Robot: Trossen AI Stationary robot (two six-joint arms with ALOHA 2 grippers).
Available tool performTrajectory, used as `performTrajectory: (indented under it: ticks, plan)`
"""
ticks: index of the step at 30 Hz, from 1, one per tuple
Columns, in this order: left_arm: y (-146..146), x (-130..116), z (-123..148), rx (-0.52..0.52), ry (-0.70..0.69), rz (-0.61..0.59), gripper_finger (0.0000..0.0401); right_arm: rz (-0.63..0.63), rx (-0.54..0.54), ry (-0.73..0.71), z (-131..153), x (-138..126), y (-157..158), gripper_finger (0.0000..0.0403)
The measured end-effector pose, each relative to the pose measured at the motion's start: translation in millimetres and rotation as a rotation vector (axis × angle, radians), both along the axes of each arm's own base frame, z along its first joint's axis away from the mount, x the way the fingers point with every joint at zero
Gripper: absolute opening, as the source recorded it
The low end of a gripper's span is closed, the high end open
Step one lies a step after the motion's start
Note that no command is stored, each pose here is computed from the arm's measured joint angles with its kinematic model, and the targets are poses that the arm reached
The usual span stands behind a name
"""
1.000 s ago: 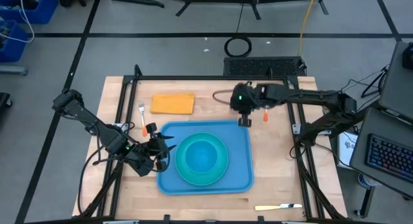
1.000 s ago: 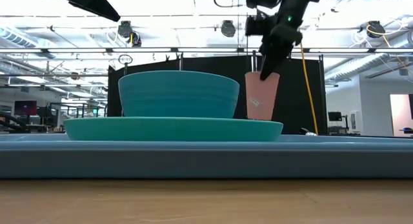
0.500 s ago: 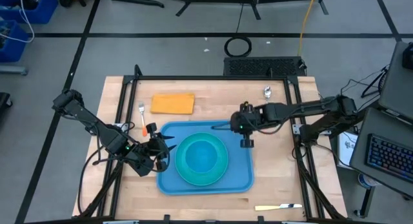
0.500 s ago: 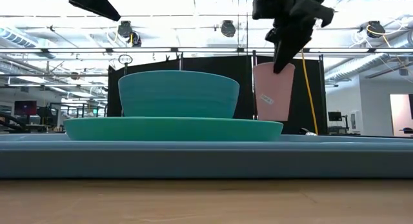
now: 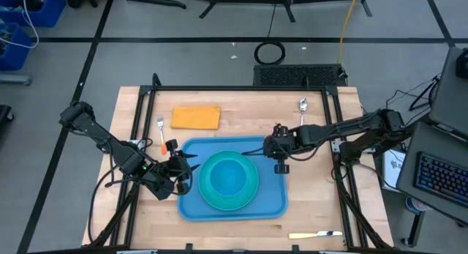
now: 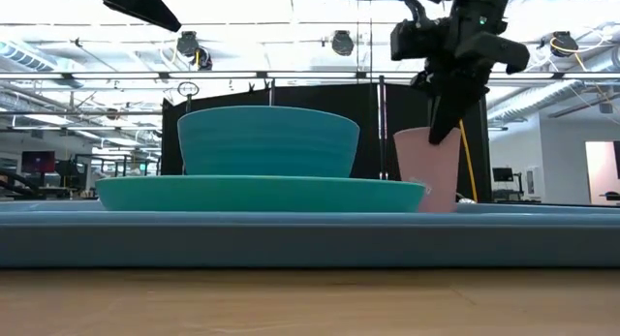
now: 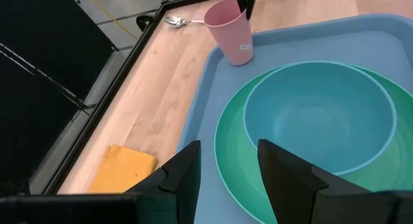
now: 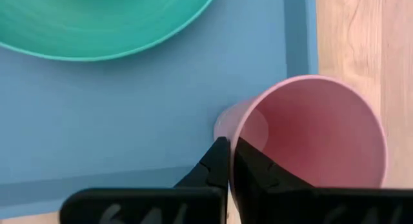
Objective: Set up tray
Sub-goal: Put the pink cup on top of the blue tray
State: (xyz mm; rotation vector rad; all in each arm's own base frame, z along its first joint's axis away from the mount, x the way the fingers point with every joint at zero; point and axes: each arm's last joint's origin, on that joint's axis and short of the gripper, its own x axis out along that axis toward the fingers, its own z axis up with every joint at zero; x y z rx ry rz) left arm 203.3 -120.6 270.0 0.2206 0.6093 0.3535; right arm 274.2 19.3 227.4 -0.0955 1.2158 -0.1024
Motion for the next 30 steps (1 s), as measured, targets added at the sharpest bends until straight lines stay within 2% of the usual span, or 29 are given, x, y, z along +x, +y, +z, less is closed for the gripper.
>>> performTrajectory:
  ticks: [20,30]
  plan:
    - [0.0,0.0,0.0,-0.001,0.0,0.001,0.0159,0.019,0.033,-0.041,0.8,3.8,1.3,0.0]
    - [0.0,0.0,0.0,-0.001,0.0,0.001,0.0159,0.017,0.035,-0.041,0.8,3.8,1.3,0.0013]
